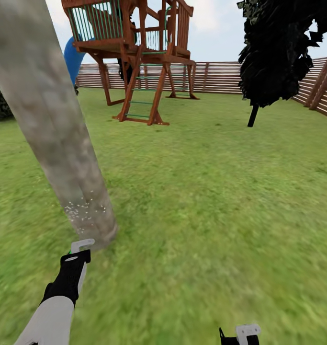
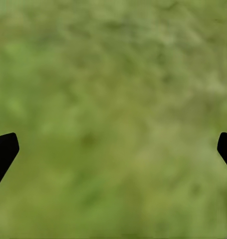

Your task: In the garden, pick up the pesticide atomizer on the floor and spray pesticide onto both trees until each tree trunk is fully covered.

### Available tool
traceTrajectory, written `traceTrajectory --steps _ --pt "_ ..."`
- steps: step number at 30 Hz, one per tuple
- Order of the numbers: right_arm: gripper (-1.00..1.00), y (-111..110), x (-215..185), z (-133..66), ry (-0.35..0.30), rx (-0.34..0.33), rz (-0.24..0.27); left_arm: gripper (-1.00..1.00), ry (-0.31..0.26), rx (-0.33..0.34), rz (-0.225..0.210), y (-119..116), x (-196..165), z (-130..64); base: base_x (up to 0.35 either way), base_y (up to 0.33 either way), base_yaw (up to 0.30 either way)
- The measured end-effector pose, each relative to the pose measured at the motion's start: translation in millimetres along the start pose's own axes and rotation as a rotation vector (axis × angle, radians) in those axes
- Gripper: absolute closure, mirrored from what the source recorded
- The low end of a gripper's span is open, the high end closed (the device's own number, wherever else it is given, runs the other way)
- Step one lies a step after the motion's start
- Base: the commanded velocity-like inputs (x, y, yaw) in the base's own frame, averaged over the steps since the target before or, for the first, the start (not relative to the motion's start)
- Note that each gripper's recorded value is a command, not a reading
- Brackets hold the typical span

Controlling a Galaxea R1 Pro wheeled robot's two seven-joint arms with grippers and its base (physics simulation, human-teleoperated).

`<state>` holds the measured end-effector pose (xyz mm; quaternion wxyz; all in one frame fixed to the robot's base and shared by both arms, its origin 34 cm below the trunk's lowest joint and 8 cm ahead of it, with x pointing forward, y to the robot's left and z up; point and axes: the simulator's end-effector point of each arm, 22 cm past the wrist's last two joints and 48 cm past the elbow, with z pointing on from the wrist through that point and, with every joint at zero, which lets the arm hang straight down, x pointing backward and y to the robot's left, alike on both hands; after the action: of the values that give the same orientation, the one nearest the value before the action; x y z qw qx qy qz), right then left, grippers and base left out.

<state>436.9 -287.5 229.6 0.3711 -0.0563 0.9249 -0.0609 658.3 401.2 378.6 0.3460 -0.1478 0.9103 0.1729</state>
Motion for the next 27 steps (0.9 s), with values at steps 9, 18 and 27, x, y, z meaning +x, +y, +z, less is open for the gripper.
traceTrajectory --steps 9,18,27 --pt "-1.0 -0.2 -0.3 0.0 -0.001 0.0 0.0 1.0 0.014 0.026 0.001 -19.0 17.0 -0.2 0.23 -0.202 0.008" --pt "-1.0 -0.1 -0.3 0.1 -0.001 0.0 0.0 1.0 0.008 -0.004 0.001 -10.3 14.1 0.2 0.236 -0.195 0.192" --pt "-1.0 -0.4 -0.3 0.1 -0.001 0.001 0.0 1.0 0.005 -0.007 -0.001 -9.0 12.3 0.1 0.236 -0.195 0.238"
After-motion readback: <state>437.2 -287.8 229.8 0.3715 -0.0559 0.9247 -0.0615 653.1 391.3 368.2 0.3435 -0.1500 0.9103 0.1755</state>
